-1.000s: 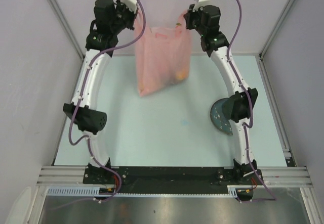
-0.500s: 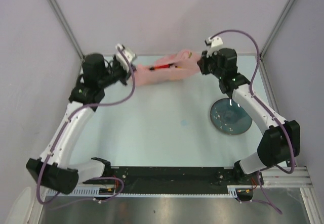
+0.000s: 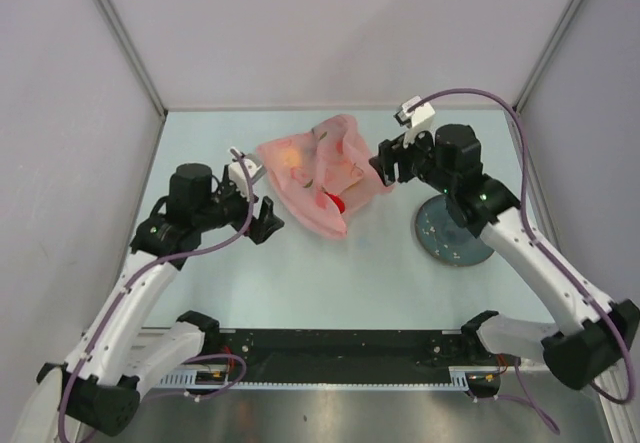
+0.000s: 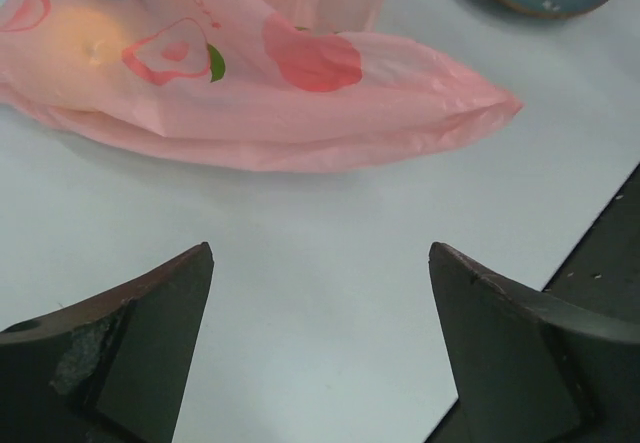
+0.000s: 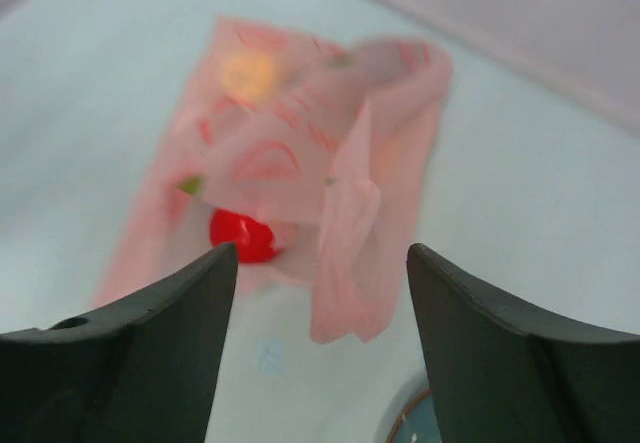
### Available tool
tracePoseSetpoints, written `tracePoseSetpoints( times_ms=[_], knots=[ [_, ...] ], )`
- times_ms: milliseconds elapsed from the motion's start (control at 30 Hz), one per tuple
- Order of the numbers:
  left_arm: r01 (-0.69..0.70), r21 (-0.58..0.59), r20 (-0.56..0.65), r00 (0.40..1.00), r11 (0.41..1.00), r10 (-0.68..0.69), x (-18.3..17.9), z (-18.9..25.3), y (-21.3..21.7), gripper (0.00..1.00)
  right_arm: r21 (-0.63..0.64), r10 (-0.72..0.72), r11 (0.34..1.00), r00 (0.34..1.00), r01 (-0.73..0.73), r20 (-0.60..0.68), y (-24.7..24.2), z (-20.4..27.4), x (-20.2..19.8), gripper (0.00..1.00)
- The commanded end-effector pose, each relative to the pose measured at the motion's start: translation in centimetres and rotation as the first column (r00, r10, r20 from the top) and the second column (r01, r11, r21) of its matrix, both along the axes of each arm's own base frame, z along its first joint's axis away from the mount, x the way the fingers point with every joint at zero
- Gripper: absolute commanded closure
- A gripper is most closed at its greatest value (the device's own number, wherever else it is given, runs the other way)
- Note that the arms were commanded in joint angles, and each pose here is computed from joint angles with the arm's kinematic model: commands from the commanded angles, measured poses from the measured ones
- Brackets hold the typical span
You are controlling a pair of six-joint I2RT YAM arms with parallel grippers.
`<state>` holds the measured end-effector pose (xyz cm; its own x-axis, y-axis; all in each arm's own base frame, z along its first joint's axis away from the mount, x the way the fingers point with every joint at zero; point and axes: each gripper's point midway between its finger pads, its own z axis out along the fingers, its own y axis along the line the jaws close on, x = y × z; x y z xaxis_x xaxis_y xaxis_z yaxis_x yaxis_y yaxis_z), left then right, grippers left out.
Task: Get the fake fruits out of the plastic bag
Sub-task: Adjust the plastic bag at the center of the board.
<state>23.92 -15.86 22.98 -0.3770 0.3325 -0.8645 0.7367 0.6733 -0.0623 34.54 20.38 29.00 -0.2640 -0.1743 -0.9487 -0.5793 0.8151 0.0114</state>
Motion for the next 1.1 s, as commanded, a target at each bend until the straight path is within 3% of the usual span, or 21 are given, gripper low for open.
tracePoseSetpoints(
  times_ms=[0, 33, 100, 133, 333, 600, 733, 800, 900, 1067],
  knots=[
    [-0.078, -0.178, -0.094, 0.994, 0.981, 0.062, -1.7, 3.6, -1.1, 0.05, -0.007, 0.129, 0.992, 0.983, -0.129, 0.134, 3.4, 5.0, -4.2, 0.36],
    [-0.074, -0.211, -0.127, 0.991, 0.975, 0.048, -1.9, 3.6, -1.7, 0.06, -0.016, 0.166, 0.986, 0.980, -0.165, 0.106, 4.3, 4.1, -4.6, 0.47],
    [-0.024, -0.262, -0.151, 0.988, 0.965, -0.017, -1.5, 3.7, -3.2, 0.07, -0.024, 0.227, 0.974, 0.974, -0.227, -0.005, 6.1, 0.5, -5.0, 0.55],
    [-0.021, -0.278, -0.168, 0.985, 0.960, -0.027, -1.2, 3.6, -3.6, 0.07, -0.023, 0.231, 0.973, 0.973, -0.231, -0.032, 6.4, -0.6, -4.8, 0.64],
    [0.025, -0.254, -0.201, 0.976, 0.967, -0.079, 0.8, 1.6, -6.1, 0.10, -0.043, 0.240, 0.967, 0.958, -0.250, -0.157, 8.4, -6.1, -2.9, 0.80],
    [0.168, -0.264, -0.197, 0.955, 0.950, -0.223, -1.9, 0.2, -10.1, 0.12, 0.015, 0.230, 0.972, 0.933, -0.235, -0.275, 8.9, -8.7, -2.0, 0.88],
    [0.211, -0.266, -0.235, 0.932, 0.941, -0.275, -3.8, -0.8, -11.5, 0.13, 0.150, 0.301, 0.953, 0.861, -0.262, -0.410, 10.0, -9.3, -4.3, 0.91],
    [0.200, -0.271, -0.246, 0.931, 0.942, -0.268, -3.7, -1.5, -12.0, 0.12, 0.207, 0.344, 0.938, 0.827, -0.279, -0.445, 10.9, -9.4, -5.0, 0.91],
    [0.157, -0.196, -0.208, 0.958, 0.968, -0.197, -2.4, -2.6, -12.9, 0.13, 0.250, 0.306, 0.945, 0.836, -0.210, -0.455, 11.1, -9.2, -3.7, 0.91],
    [0.150, -0.124, -0.177, 0.969, 0.981, -0.170, -2.2, -2.9, -15.0, 0.23, 0.257, 0.240, 0.958, 0.847, -0.127, -0.474, 10.1, -9.9, -1.4, 0.91]
  ],
)
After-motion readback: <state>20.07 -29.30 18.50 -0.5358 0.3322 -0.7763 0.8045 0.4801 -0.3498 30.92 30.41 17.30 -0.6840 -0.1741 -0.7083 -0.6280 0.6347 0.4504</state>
